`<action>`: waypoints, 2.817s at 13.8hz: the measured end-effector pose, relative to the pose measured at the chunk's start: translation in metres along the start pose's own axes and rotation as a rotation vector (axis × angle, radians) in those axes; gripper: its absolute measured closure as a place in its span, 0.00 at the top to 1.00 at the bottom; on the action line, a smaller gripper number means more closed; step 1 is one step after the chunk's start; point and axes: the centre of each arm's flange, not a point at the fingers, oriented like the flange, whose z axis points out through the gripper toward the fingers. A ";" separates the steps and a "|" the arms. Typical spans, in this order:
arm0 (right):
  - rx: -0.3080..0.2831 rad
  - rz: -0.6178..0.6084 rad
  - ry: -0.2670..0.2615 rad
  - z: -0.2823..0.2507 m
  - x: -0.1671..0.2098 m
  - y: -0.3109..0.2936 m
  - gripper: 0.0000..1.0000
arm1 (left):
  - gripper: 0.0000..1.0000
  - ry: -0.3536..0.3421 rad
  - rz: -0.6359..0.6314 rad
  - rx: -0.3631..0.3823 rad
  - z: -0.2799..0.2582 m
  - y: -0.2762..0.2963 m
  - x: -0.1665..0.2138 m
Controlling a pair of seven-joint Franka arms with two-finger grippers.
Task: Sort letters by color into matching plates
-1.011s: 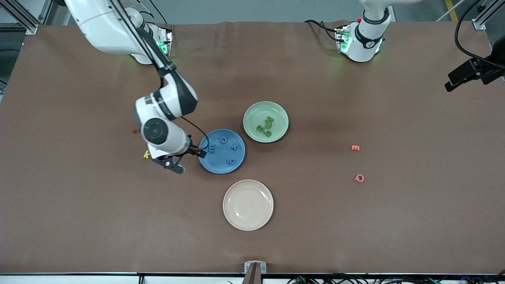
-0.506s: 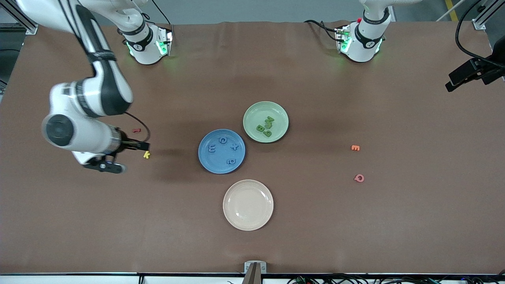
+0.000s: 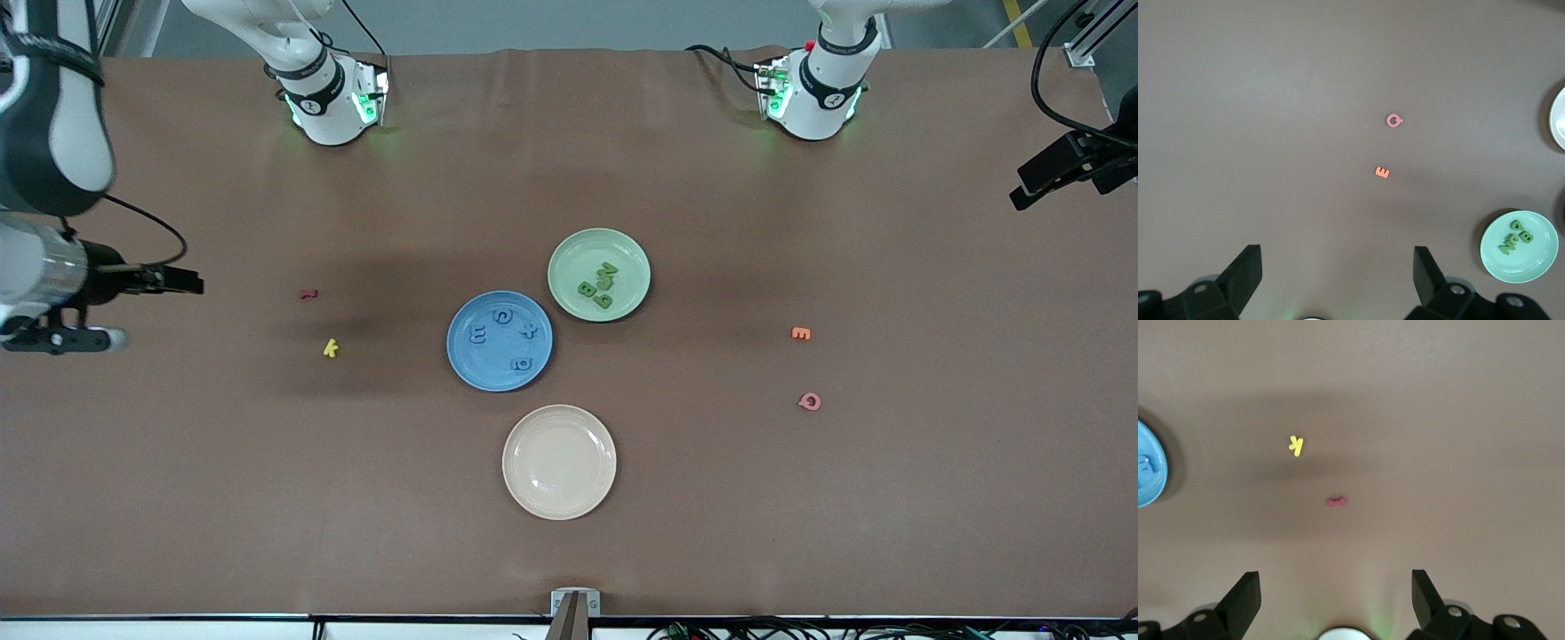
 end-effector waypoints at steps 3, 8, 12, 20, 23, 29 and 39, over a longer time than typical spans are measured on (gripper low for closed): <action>-0.007 0.000 0.002 -0.031 -0.012 0.000 1.00 | 1.00 0.021 0.000 -0.005 -0.002 0.001 0.002; -0.012 0.005 0.044 -0.064 -0.021 0.002 1.00 | 1.00 0.029 0.000 -0.007 -0.002 0.001 0.004; -0.005 0.035 0.050 -0.071 -0.025 0.020 1.00 | 1.00 0.019 0.000 -0.005 0.004 0.001 0.007; -0.005 0.039 0.084 -0.086 -0.027 0.022 1.00 | 1.00 -0.007 0.031 -0.003 0.023 0.023 0.016; -0.008 0.013 0.078 -0.087 -0.029 0.007 1.00 | 1.00 -0.008 0.028 -0.008 0.043 0.051 0.025; -0.010 0.003 0.102 -0.107 -0.060 -0.001 1.00 | 1.00 0.003 0.028 -0.013 0.046 0.056 0.029; -0.007 0.011 0.144 -0.119 -0.097 0.003 1.00 | 1.00 0.029 0.034 -0.026 0.066 0.067 0.047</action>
